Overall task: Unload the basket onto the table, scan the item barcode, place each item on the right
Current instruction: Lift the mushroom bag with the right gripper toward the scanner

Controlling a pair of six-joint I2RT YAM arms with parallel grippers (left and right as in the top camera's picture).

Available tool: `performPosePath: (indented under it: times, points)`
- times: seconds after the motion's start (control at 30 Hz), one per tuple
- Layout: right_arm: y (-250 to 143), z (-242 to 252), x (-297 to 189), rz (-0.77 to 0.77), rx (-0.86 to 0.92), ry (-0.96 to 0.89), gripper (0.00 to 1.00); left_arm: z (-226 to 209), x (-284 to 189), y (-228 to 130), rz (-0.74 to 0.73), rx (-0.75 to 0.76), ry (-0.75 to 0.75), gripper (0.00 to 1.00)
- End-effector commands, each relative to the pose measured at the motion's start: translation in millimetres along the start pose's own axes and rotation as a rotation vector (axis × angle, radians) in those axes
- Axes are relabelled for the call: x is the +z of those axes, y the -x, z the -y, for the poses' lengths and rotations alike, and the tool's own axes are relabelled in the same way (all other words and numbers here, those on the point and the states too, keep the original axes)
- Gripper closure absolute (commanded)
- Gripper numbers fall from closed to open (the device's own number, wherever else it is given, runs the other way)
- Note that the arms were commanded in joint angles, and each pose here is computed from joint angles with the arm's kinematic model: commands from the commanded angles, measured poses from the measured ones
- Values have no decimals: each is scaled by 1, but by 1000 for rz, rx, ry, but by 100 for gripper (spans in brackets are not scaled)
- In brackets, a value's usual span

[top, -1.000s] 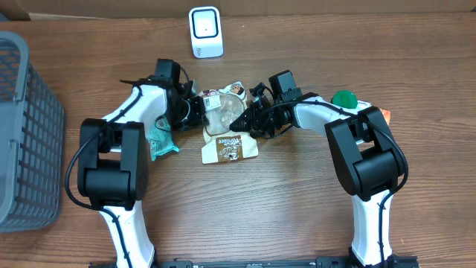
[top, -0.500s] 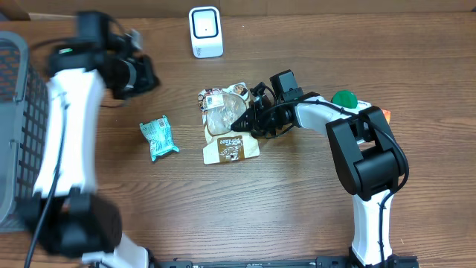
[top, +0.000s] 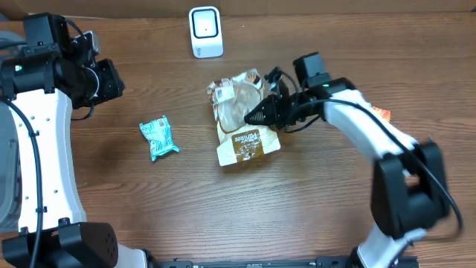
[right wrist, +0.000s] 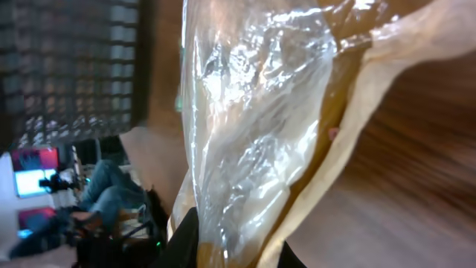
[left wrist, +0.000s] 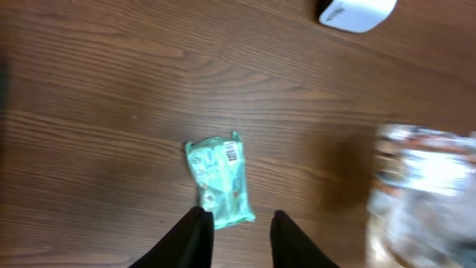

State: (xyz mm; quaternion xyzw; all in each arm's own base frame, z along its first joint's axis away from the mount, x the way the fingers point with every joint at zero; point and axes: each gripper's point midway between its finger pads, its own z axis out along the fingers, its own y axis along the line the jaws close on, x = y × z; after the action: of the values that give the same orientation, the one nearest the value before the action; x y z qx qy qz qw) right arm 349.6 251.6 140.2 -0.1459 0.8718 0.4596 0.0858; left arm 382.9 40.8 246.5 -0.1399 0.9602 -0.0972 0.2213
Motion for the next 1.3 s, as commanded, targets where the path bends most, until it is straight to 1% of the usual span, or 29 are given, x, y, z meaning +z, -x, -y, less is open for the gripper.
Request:
performPosePath:
  times: [0.0,0.1,0.17,0.27,0.3,0.43,0.6,0.73,0.83,0.97,1.07,1.17,1.27]
  points:
    - [9,-40,-27,65,-151,30,96,-12,0,4,13,92,53,57]
    - [8,-61,-42,95,-197,50,96,-22,-1,7,23,96,87,43]
    - [8,-73,-51,115,-224,58,96,-32,-3,9,30,84,121,30]
    - [7,-86,-61,140,-257,62,96,-36,-4,10,32,78,131,19]
    - [7,-90,-64,148,-267,63,96,-36,-4,10,32,77,132,0]
    - [6,-104,-75,175,-294,67,96,-36,-4,10,32,77,132,0]
    - [6,-115,-88,190,-280,54,96,-36,-4,10,32,77,132,0]
    - [13,-104,-101,210,-235,-109,96,-36,-4,10,32,77,132,0]
    - [24,-107,-121,250,-235,-236,96,-36,-4,10,32,77,132,0]
    - [52,-125,-155,353,-281,-398,96,-36,-4,10,32,77,132,0]
    - [91,-137,-180,476,-333,-573,96,-36,-4,10,32,77,132,1]
    - [126,-139,-181,547,-420,-702,96,-36,-4,10,32,77,132,0]
    - [164,-125,-169,612,-515,-881,96,-36,-4,10,32,77,132,0]
